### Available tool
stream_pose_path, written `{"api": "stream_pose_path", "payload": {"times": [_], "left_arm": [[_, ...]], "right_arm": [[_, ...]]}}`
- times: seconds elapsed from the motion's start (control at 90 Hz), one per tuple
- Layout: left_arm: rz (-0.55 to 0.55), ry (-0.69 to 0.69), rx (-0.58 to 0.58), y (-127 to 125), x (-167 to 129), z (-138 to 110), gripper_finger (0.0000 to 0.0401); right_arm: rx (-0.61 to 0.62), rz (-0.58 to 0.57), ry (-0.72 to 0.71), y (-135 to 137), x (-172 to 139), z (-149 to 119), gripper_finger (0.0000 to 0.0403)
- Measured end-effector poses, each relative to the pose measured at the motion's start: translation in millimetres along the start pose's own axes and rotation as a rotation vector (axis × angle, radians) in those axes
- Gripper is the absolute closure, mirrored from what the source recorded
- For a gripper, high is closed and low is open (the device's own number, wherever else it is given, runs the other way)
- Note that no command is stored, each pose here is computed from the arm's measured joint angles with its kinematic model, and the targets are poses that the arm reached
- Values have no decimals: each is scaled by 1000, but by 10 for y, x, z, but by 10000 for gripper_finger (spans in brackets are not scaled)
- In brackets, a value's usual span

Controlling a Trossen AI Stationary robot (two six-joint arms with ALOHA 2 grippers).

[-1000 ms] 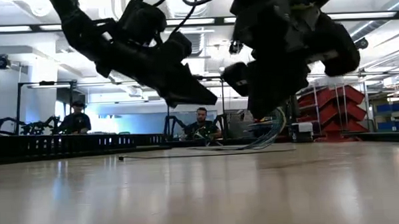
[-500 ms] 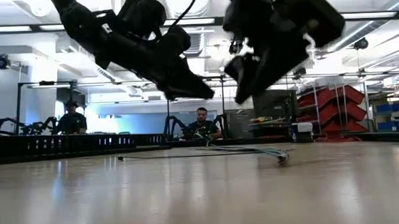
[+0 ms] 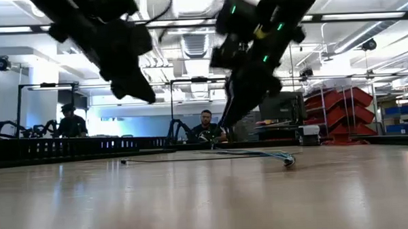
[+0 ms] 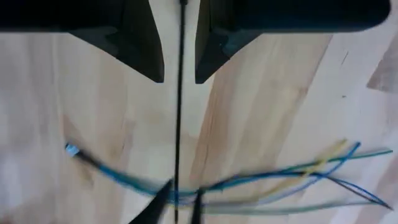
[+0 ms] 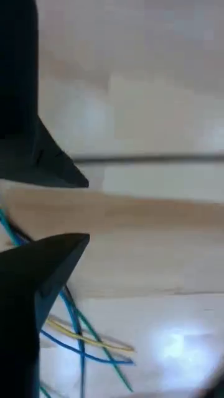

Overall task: Ziptie cables
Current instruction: Wrap the cable wires together using a black zip tie

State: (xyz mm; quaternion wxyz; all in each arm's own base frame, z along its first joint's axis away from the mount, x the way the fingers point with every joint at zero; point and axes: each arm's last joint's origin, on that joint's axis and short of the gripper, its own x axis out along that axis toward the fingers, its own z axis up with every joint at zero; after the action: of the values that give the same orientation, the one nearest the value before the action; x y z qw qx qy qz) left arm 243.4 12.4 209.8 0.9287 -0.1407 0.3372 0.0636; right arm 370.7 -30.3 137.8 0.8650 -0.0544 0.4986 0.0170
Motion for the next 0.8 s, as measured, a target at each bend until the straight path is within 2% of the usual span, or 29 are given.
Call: {"api": "stream_pose_path", "payload": {"times": [0.1,0.156,0.378,0.578,0.8], "left_arm": [[30,-82,-3,25,-54,-37,326],[61,-105,0,45,-84,-68,326],[131,-167,-6,74,-107,-75,326],[147,-135,20,94,-59,-138,326],[145,-144,22,96,-1,-139,326]], "right_arm": [[68,0,50,-142,209,-38,379],[125,-2,73,-219,322,-60,395],[257,-31,135,-386,377,-92,401],[355,-87,188,-503,282,-164,402],[349,-212,272,-528,163,-219,403]]}}
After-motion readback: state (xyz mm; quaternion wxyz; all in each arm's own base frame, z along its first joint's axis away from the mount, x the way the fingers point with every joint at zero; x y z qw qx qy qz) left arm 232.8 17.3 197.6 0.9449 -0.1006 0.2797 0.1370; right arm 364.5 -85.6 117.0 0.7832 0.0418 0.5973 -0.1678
